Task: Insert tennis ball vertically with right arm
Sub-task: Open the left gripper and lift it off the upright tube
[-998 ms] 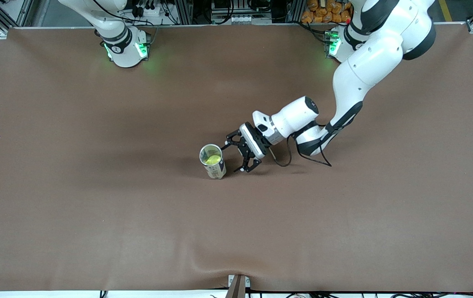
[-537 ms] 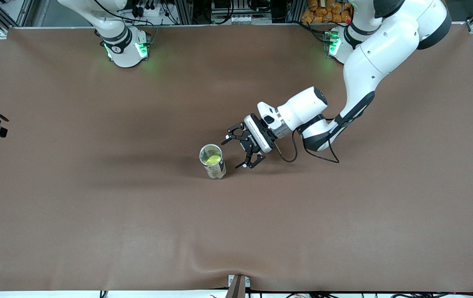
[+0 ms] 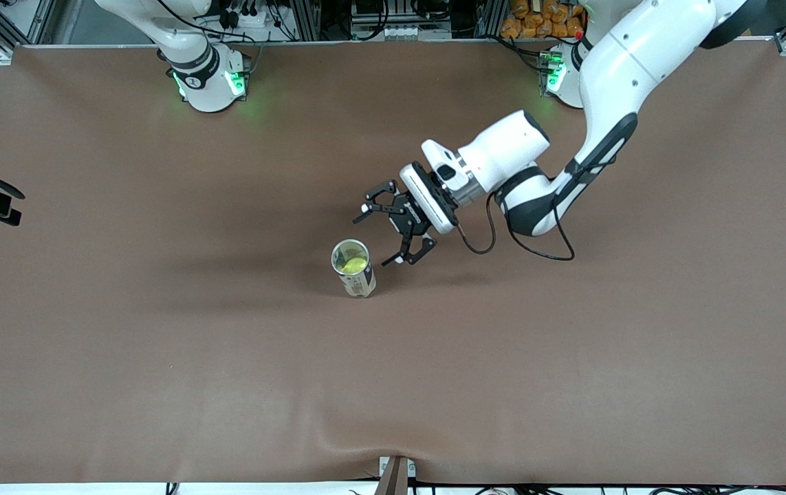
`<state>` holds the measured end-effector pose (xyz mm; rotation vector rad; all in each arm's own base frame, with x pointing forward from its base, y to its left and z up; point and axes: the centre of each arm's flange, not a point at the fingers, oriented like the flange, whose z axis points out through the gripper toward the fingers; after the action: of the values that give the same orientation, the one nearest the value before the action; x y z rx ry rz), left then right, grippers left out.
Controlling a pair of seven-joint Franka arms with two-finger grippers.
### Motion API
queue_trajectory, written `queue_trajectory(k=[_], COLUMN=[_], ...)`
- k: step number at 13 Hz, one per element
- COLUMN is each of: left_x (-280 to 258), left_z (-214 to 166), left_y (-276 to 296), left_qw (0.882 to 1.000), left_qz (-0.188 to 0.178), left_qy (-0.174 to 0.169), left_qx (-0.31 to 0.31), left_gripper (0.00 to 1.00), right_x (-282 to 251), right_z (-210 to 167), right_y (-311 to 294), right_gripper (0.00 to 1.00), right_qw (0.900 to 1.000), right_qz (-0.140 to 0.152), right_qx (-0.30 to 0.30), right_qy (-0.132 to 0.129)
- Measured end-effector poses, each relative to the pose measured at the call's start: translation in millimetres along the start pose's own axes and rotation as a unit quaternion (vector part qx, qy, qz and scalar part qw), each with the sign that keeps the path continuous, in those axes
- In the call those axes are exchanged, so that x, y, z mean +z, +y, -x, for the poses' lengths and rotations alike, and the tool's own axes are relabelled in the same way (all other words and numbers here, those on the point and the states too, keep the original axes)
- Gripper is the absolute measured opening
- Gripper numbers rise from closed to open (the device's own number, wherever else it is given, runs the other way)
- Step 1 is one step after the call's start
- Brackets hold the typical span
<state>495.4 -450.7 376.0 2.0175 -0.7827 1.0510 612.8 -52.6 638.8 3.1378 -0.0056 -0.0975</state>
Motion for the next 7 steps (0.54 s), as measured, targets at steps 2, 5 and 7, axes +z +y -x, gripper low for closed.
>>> queue_trajectory(k=[2,5,7], left_x=[1,10,17], left_z=[-27,-58,-79], left_y=[22,42,54], left_qw=[1.0,0.998,0.995], left_qz=[-0.011,-0.037,-0.058], left_qy=[-0.006,-0.02,-0.03], left_qx=[-0.019,-0.046,-0.069], left_gripper=[1.0,1.0,1.0], right_x=[1,10,23], right_z=[0,-3,-5], right_y=[-5,-19,-43], right_gripper=[1.0,1.0,1.0], right_qw=[1.0,1.0,0.999], right_qz=[0.0,0.0,0.009], right_qx=[-0.004,-0.015,-0.031], right_qy=[-0.003,-0.009,0.005])
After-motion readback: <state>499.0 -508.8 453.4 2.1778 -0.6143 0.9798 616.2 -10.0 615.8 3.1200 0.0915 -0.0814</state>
